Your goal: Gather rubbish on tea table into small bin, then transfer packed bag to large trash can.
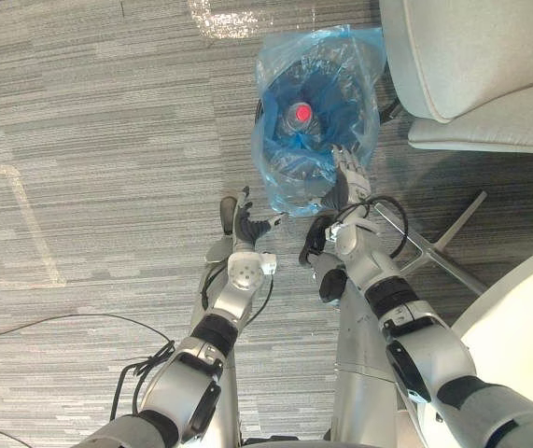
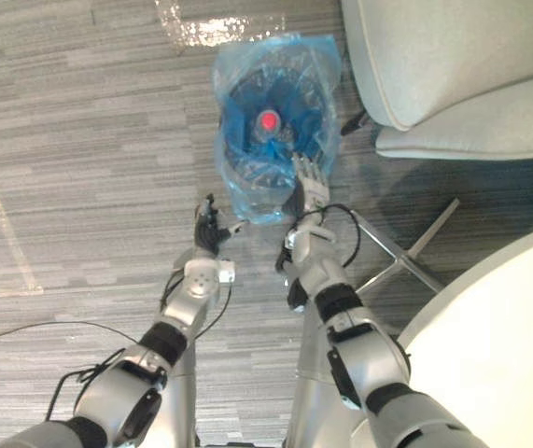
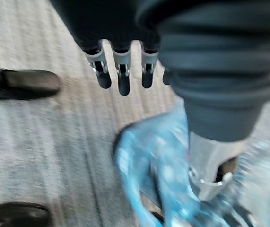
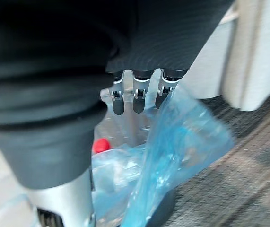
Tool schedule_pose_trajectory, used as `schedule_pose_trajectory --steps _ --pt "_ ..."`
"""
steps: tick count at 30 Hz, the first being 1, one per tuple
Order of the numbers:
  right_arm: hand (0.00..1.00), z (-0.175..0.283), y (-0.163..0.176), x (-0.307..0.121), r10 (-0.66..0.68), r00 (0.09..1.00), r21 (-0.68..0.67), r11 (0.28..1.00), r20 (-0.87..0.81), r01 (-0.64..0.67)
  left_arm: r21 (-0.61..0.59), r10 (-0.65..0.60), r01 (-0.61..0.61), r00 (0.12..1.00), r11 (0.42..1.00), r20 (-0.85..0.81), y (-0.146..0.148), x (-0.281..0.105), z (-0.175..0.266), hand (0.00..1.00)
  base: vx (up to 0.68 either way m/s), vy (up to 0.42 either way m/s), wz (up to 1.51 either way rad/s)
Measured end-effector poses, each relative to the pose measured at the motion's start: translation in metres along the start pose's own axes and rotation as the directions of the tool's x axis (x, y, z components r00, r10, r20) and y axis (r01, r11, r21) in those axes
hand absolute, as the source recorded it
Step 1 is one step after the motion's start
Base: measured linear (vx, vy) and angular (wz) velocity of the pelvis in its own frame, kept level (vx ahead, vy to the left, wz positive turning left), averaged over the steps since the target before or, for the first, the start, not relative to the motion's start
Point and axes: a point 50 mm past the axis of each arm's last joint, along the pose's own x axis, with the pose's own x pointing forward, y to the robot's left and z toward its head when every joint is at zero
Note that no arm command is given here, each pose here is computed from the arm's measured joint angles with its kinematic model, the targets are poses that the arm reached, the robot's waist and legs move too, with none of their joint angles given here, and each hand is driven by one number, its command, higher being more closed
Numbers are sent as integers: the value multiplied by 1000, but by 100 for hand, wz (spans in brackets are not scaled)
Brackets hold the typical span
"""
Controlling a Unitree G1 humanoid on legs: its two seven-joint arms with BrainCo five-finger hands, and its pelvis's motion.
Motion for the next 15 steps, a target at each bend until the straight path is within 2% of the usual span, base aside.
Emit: schedule_pose_trajectory --steps 7,15 --pt "0 12 -12 -1 -57 997 7 998 51 57 3 7 -7 1000 1000 -8 4 -3 -6 0 -8 -11 -4" --pt "0 0 -19 -9 -67 996 -67 995 62 71 11 16 -16 1000 1000 -6 11 -6 -9 0 -19 -18 -5"
